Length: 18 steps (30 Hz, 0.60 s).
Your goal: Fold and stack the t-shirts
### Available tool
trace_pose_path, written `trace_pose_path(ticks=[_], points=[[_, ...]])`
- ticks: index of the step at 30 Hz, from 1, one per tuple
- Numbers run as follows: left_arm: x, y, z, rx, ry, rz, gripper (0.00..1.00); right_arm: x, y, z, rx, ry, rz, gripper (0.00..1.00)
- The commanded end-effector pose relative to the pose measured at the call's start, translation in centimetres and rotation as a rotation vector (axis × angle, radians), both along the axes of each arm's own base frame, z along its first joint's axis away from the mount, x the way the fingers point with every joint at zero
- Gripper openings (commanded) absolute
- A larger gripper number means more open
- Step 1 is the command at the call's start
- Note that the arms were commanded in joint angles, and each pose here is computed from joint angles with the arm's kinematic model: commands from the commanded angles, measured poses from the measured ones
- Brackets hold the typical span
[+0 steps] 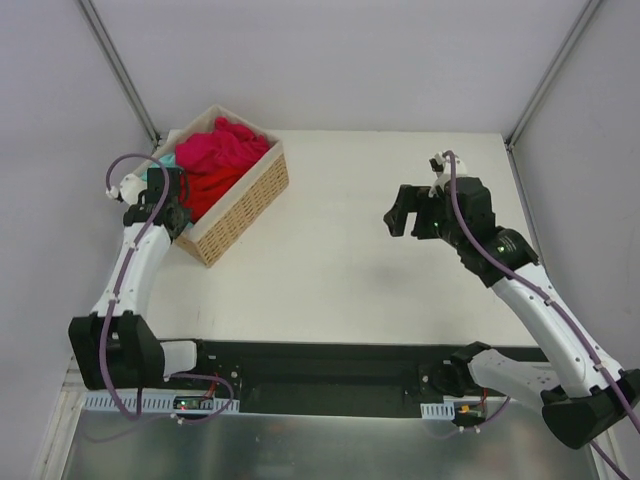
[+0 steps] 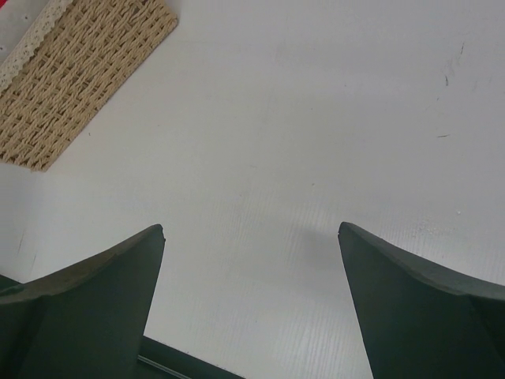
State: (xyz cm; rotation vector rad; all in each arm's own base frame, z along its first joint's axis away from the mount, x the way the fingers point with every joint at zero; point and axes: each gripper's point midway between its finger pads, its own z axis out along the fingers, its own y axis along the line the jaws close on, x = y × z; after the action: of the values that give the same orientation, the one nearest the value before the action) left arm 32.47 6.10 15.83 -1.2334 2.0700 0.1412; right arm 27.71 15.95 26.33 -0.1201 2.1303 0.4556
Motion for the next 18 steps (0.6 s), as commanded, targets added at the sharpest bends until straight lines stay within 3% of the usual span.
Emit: trace_pose_path(ticks=[1, 4, 5, 6, 8, 9, 13, 15, 16, 18], points=[[-7.4, -0.8, -3.4, -0.087, 0.134, 0.184, 0.0, -0.7, -0.6, 1.0, 0.013, -0.042, -0.017, 0.96], [-7.8, -1.1, -2.3, -0.061, 0.093, 0.166, 0.0, -0.9, -0.2, 0.7, 0.013, -0.031, 0.002, 0.97], [-7.5, -1.2, -1.4, -0.037, 0.077, 0.134, 0.06, -0.9, -0.1, 0.6, 0.011, -0.029, 0.005, 0.96], [-7.0, -1.6, 0.1, 0.012, 0.037, 0.094, 0.43, -0.9, -0.1, 0.5, 0.006, -0.028, 0.007, 0.97], [-5.3, -2.3, 4.7, 0.083, -0.067, 0.027, 0.91, -0.8, 0.0, 0.3, -0.001, -0.024, 0.011, 0.97], [-4.4, -3.0, 6.8, 0.129, -0.122, -0.016, 0.99, -0.8, 0.0, 0.2, -0.002, -0.025, 0.01, 0.97], [-0.5, -6.2, 18.0, 0.21, -0.33, -0.249, 0.99, -0.7, 0.2, 0.0, -0.007, -0.023, 0.011, 0.97], [0.9, -8.2, 20.5, 0.297, -0.354, -0.412, 0.99, -0.6, 0.3, -0.2, -0.011, -0.018, 0.013, 0.97], [2.1, -10.6, 23.5, 0.298, -0.454, -0.531, 0.99, -0.7, 0.4, -0.2, -0.012, -0.019, 0.016, 0.97], [3.9, -12.8, 23.7, 0.361, -0.442, -0.691, 0.99, -0.5, 0.4, -0.2, -0.014, -0.02, 0.01, 0.97]])
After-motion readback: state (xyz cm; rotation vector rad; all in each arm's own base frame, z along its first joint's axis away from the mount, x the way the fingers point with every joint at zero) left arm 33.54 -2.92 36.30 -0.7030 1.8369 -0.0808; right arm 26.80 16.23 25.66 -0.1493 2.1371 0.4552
